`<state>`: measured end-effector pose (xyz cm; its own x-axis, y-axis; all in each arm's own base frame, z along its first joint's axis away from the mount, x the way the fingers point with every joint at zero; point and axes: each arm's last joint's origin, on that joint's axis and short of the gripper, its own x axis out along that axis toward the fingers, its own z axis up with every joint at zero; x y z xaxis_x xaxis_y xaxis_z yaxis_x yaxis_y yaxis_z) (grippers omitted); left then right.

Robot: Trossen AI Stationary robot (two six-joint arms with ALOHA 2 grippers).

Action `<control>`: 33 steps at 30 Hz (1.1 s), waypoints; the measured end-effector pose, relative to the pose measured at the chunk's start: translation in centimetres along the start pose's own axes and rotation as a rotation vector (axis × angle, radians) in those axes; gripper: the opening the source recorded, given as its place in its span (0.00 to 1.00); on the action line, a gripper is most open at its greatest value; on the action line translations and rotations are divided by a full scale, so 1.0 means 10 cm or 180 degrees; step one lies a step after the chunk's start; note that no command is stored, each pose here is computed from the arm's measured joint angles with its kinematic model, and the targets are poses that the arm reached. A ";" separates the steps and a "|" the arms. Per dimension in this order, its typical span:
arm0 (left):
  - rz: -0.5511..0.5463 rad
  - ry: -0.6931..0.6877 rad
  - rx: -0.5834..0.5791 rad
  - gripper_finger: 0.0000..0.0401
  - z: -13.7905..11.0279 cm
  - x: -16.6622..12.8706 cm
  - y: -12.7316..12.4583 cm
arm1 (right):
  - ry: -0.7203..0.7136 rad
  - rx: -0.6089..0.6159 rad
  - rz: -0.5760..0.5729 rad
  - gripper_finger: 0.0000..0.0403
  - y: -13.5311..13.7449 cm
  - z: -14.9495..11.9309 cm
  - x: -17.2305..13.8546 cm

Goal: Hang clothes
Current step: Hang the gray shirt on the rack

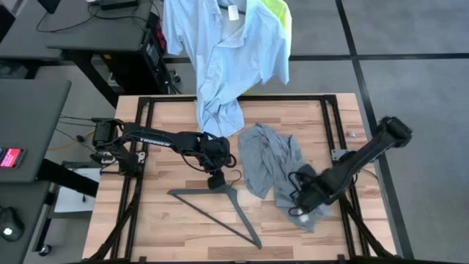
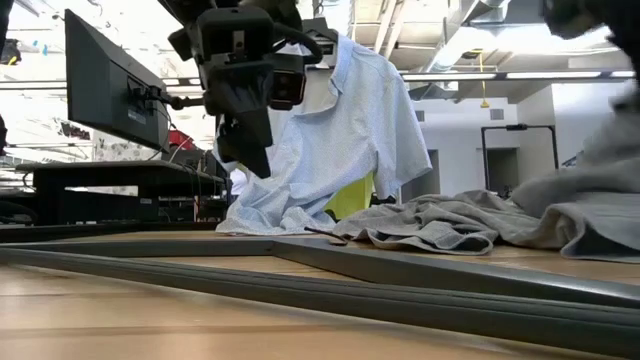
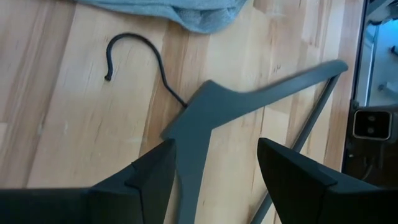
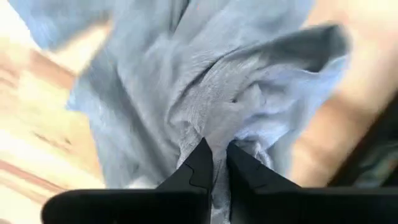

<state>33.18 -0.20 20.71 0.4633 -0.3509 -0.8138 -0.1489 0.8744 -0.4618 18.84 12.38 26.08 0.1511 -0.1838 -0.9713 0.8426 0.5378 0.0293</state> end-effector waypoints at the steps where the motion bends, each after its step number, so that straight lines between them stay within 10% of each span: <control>1: 0.0012 0.0029 0.0015 0.52 -0.02 -0.02 0.00 | -0.0122 0.0036 0.0082 0.01 -0.03 0.06 -0.12; 19: 0.0279 -0.1095 0.0283 0.52 0.03 -0.83 -0.19 | -0.1273 0.0053 0.0539 0.00 -0.76 1.06 -0.82; 33: 0.0034 -0.2127 0.0093 0.52 0.51 -0.56 -0.07 | -0.1125 -0.0318 0.0656 0.00 -0.72 1.28 -0.75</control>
<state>35.16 2.90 27.42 0.9048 -0.0675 -0.4204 -0.1370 0.8887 -0.4375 18.27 -0.67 36.17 0.4938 -0.3257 -0.8062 0.7246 0.6667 0.1745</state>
